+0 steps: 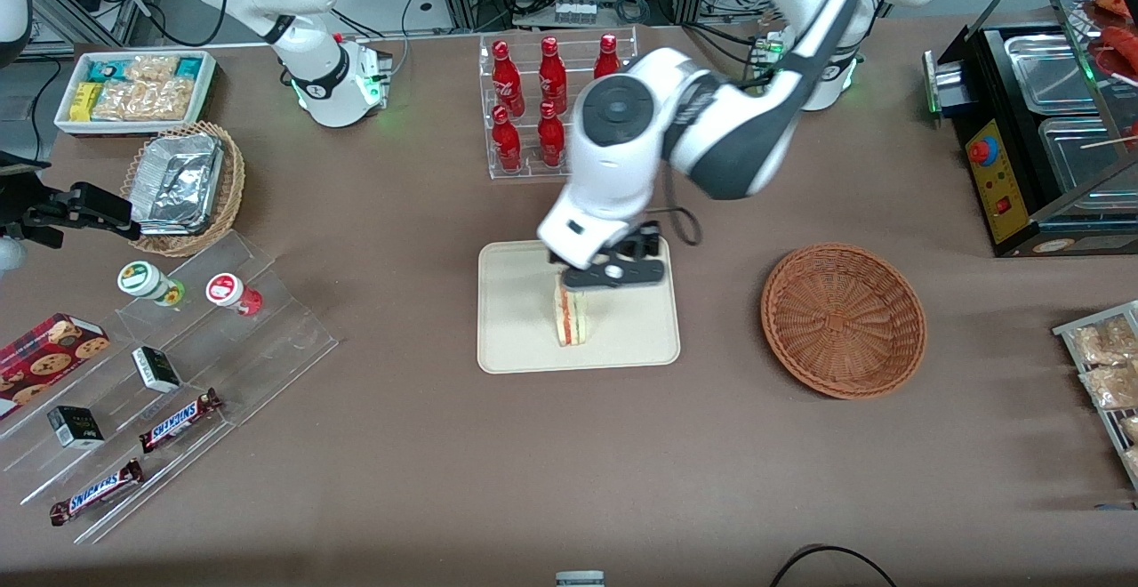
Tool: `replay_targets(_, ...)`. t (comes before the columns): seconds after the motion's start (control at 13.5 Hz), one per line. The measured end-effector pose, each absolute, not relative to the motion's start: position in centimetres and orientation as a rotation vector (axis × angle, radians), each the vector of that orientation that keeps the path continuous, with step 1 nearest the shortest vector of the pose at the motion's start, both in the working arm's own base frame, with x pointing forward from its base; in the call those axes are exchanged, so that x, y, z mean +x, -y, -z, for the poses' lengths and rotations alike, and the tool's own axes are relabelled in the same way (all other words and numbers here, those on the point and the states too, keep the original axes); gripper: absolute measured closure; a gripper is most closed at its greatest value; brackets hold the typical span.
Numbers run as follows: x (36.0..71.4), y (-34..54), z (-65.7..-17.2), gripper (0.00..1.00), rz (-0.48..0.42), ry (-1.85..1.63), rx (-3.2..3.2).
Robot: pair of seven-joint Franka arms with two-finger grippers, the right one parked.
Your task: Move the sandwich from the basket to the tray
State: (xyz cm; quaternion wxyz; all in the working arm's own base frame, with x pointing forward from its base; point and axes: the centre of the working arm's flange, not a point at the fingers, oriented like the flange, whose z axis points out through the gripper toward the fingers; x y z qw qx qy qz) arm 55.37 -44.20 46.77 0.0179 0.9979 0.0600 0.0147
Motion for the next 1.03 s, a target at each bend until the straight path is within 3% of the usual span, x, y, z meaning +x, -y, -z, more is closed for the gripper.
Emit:
replay_targets(0.59,61.5,30.8,-47.7,0.00,0.009,-0.194,3.140)
replay_targets(1.03,62.7,19.9,-50.9,0.00,0.140,-0.118,3.119)
